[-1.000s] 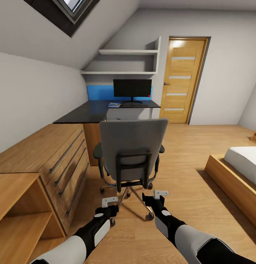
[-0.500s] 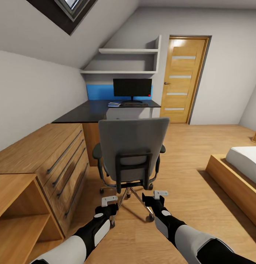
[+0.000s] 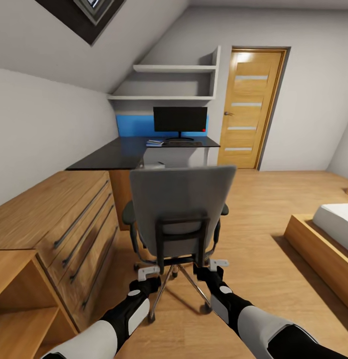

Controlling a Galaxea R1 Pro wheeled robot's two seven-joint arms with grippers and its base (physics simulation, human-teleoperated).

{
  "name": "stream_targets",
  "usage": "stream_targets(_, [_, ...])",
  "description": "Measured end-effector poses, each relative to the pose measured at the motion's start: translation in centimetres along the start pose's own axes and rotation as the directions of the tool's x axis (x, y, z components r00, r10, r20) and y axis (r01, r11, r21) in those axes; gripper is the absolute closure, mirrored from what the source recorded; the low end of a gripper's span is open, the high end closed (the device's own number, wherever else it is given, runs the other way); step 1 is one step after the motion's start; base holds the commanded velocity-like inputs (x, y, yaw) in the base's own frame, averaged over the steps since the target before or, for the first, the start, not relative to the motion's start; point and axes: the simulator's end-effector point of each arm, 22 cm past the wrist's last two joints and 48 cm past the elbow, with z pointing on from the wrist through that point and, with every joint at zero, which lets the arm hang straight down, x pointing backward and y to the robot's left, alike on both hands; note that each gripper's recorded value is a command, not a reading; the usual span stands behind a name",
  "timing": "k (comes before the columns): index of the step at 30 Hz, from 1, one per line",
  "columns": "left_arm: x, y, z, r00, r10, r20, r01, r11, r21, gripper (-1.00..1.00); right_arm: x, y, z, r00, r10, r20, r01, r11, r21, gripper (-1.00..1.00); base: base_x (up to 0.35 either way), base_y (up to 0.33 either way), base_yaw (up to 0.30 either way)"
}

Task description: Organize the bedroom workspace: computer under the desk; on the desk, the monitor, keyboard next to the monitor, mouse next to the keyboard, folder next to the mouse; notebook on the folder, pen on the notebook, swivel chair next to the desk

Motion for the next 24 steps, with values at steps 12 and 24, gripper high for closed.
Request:
stream_targets(12, [-0.06,-0.01,-0.02,1.000,0.001,0.001,-0.001,1.000,0.000,-1.00,-0.08,0.05,-0.01,1.000,0.001,0.002,-0.001,1.000,-0.001,-1.00,0.228,0.000,-0.014])
stream_targets(24, [-0.22,-0.02,-0.08,1.000,0.000,0.005,0.000,1.000,0.000,-1.00,-0.19,0.10,-0.06,1.000,-0.001,0.003,0.001,1.000,-0.002,-1.00,0.242,0.000,-0.028])
